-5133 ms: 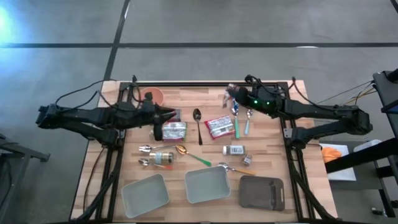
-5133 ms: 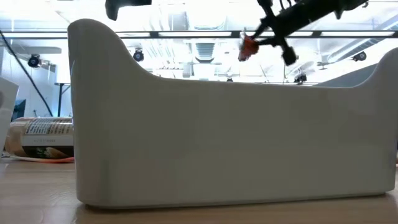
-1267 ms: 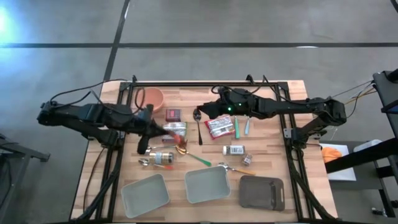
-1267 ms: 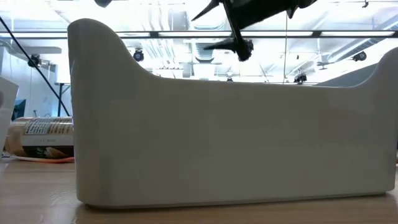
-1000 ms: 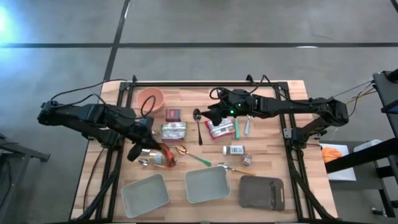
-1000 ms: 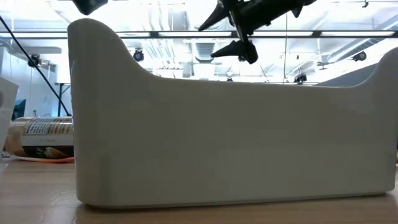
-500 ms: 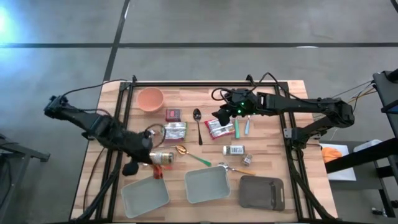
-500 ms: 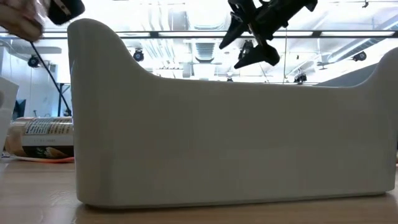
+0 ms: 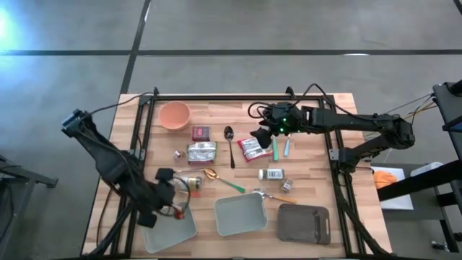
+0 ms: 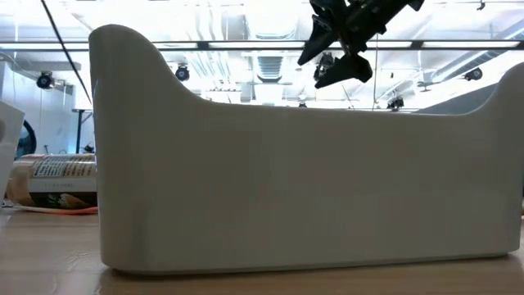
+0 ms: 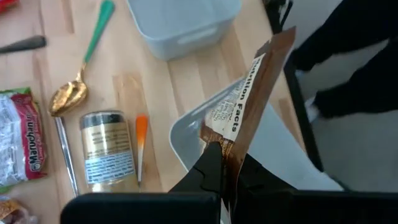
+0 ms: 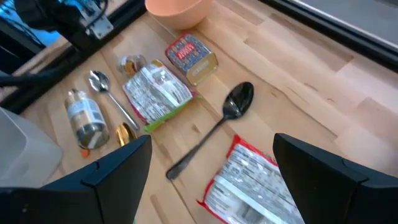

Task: Pick & Place Food Item
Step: Put the orange seasoning pack into the left gray bin

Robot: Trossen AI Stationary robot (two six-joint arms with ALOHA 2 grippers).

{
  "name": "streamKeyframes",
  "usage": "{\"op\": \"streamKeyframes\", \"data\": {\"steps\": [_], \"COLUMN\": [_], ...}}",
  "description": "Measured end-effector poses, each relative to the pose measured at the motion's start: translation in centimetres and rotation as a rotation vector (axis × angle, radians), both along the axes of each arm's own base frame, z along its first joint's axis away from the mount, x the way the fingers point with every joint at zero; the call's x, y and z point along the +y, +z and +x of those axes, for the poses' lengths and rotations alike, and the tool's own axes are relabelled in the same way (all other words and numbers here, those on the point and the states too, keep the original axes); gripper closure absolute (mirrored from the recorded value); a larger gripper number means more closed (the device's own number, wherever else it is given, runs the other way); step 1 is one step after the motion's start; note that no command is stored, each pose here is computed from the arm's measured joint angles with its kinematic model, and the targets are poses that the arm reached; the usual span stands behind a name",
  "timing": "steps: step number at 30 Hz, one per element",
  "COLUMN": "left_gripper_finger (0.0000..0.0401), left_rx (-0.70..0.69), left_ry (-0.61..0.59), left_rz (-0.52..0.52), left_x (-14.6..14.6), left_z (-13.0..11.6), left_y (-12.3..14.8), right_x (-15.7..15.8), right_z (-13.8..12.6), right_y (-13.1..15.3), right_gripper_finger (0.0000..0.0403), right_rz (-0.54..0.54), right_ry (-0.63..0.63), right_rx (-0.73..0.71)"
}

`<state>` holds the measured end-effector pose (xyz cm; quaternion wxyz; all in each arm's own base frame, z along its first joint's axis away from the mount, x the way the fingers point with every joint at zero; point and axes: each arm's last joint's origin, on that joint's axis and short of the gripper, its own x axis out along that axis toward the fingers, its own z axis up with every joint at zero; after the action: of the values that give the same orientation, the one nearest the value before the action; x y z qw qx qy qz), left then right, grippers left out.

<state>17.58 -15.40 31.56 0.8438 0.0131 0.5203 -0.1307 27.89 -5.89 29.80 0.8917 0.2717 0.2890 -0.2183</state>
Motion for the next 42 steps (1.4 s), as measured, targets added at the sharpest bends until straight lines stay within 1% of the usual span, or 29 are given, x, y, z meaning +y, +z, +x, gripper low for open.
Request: {"op": "streamKeyframes", "data": {"steps": [3, 6, 10, 14, 18, 24, 28, 32, 39, 42], "left_gripper_finger": [0.0401, 0.0401, 0.0401, 0.0401, 0.0401, 0.0401, 0.0401, 0.0401, 0.0401, 0.0401], "left_rx": [0.036, 0.06, 0.043, -0.005, -0.018, -0.012, -0.04, -0.073, -0.048, -0.062], "left_ry": [-0.058, -0.101, -0.146, -0.218, -0.268, -0.275, -0.304, -0.301, -0.292, -0.273], "left_rz": [0.071, 0.13, 0.217, 0.216, 0.218, 0.223, 0.22, 0.196, 0.22, 0.232], "left_x": [-0.9, -1.2, -1.4, -2.3, -3.1, -3.1, -3.2, -3.3, -2.8, -2.7], "left_z": [0.7, 0.8, 0.4, 0.1, -0.3, -0.5, -0.4, -0.1, -0.3, -0.2], "left_y": [-1.0, -1.7, -2.5, -3.3, -4.4, -6.2, -7.1, -7.6, -9.1, -9.3], "right_x": [0.0, 0.1, 0.7, 1.0, 1.0, 1.4, 1.4, 1.4, 1.4, 1.4], "right_z": [-0.2, -0.2, -0.1, 0.0, -0.1, 0.0, 0.0, 0.0, 0.0, 0.0], "right_y": [-0.2, -0.3, -0.3, -0.3, -0.4, -0.4, -0.4, -0.4, -0.4, -0.4], "right_gripper_finger": [0.0072, 0.0072, 0.0072, 0.0072, 0.0072, 0.0072, 0.0072, 0.0072, 0.0072, 0.0072], "right_rz": [0.023, 0.032, 0.032, 0.056, 0.08, 0.092, 0.09, 0.08, 0.071, 0.071], "right_ry": [-0.012, -0.016, 0.012, 0.01, -0.014, -0.012, -0.009, -0.002, 0.006, 0.005], "right_rx": [0.023, 0.028, 0.029, 0.024, 0.028, 0.025, 0.026, 0.028, 0.032, 0.032]}}
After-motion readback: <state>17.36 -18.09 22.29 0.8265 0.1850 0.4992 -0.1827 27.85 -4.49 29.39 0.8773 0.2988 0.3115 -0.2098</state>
